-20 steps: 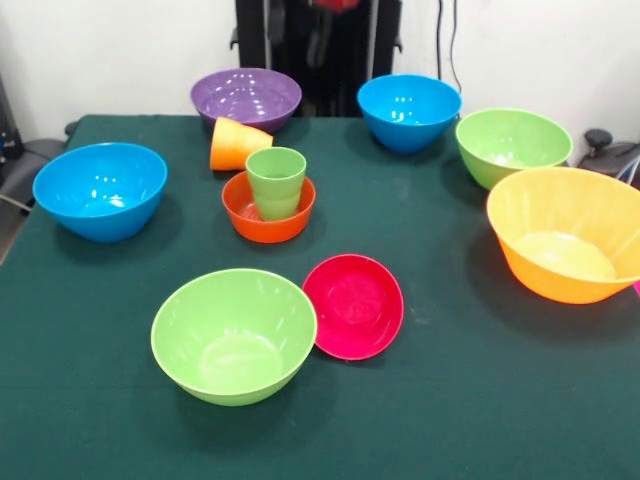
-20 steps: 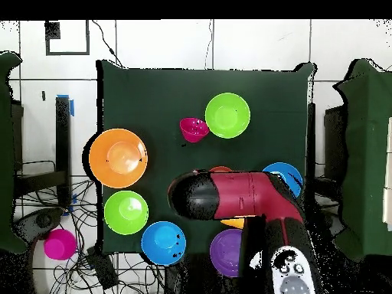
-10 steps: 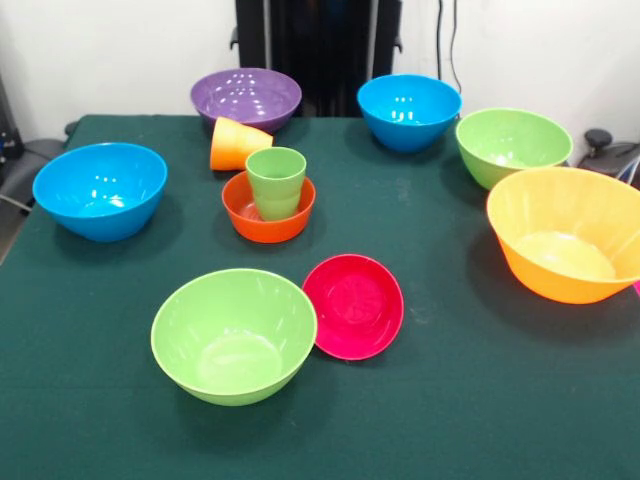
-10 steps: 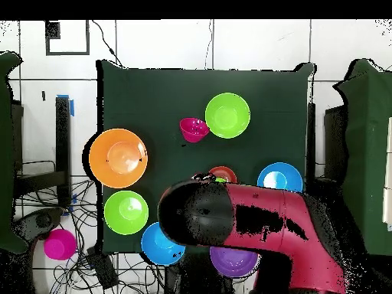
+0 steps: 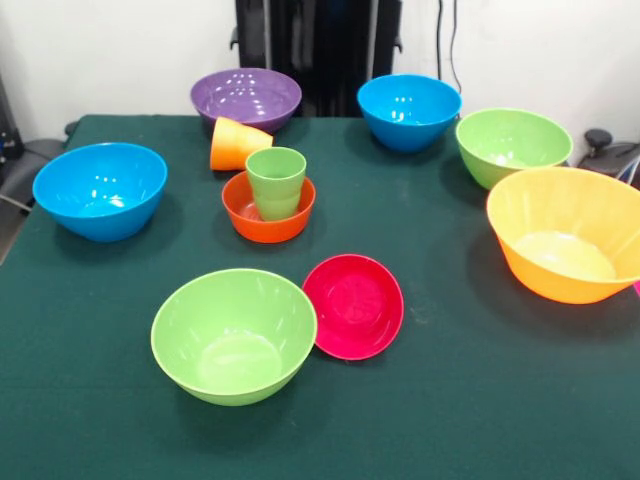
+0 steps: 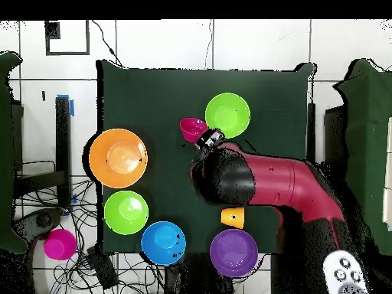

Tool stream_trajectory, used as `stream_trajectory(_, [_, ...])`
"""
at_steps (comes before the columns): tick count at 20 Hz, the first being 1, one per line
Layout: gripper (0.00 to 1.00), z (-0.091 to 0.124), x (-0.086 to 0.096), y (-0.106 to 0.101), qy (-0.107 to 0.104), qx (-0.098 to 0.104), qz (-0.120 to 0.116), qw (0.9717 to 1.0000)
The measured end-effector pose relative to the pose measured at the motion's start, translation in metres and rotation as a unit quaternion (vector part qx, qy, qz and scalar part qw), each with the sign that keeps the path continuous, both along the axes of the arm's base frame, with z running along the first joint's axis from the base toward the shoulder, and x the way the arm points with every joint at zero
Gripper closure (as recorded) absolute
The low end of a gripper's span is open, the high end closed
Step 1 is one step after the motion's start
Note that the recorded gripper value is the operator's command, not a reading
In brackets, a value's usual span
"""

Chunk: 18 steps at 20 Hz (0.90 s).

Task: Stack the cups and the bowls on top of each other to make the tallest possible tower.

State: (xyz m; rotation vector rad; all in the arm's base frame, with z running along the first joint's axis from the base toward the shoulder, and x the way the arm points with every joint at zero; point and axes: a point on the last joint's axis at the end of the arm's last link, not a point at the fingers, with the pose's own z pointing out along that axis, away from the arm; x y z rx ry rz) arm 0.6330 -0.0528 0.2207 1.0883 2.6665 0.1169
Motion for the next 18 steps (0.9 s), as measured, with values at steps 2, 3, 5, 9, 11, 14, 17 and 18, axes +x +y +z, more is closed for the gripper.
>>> stream_trajectory(2, [0.00,-0.020,0.002,0.003,0.006,0.016,0.004,0.9998])
stream_trajectory(3, [0.00,-0.028,0.002,0.005,0.010,0.023,0.006,0.9997])
stream_trajectory(5, [0.00,-0.054,-0.002,0.014,0.029,0.037,0.016,0.9988])
stream_trajectory(9, [0.00,-0.101,-0.011,0.035,0.061,0.048,0.048,0.9958])
stream_trajectory(11, [0.00,-0.115,-0.015,0.043,0.070,0.049,0.061,0.9945])
stream_trajectory(14, [0.00,-0.136,-0.021,0.058,0.082,0.051,0.081,0.9920])
stream_trajectory(17, [0.00,-0.158,-0.027,0.073,0.092,0.055,0.101,0.9891])
stream_trajectory(18, [0.00,-0.162,-0.029,0.076,0.094,0.057,0.103,0.9887])
